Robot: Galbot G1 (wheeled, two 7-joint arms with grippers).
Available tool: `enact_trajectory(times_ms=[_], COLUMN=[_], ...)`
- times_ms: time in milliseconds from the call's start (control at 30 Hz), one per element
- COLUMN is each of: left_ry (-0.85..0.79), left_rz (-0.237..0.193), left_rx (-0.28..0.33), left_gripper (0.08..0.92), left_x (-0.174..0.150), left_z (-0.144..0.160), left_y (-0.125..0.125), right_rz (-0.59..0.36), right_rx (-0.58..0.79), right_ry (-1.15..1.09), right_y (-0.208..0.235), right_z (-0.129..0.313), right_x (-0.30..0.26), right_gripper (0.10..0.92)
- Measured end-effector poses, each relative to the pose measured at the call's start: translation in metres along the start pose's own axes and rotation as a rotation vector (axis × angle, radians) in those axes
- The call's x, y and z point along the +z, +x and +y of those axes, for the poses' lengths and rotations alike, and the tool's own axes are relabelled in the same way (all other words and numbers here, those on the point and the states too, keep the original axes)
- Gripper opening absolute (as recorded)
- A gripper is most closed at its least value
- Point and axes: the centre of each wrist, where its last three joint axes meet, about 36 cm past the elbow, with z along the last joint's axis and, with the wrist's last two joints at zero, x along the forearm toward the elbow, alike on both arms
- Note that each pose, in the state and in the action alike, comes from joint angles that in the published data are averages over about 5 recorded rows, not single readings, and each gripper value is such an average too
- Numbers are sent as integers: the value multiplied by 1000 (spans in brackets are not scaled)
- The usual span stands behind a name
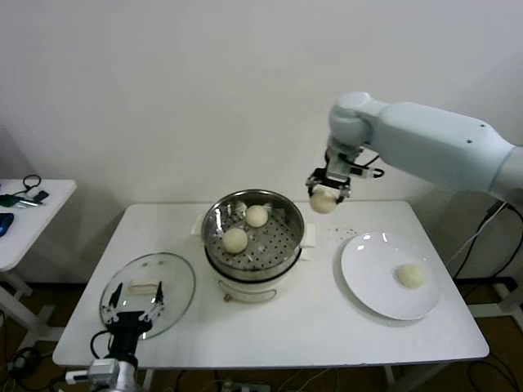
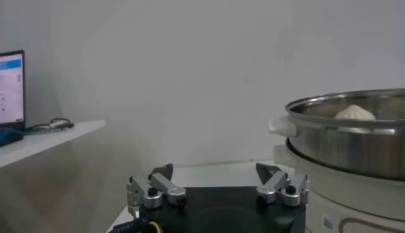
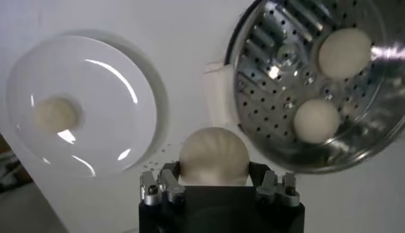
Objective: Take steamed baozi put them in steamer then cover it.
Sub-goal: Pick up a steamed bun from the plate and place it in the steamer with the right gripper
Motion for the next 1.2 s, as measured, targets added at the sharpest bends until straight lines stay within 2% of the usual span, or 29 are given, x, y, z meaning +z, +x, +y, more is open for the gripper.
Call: enact_trajectory(times_ms=[267,500,1000,1200], left_ry=[9,12,18,18], left_rz=[-1,-2,17,17], left_rx=[1,1,-7,-10], left_gripper=[823,823,823,823], left_x=[0,0,7,7], left_z=[0,2,6,7], left_y=[-1,-3,-3,-3], right_rz=[-28,-70,-136,-141], right_rx=[-12,-24,-61,-62], right_ry=[165,265,344,357], right_y=[-22,-51,-100,-107], right_z=[-64,-103,-119,-121], right_x=[-33,-65,-98,-104], right_gripper=[704,710,722,806])
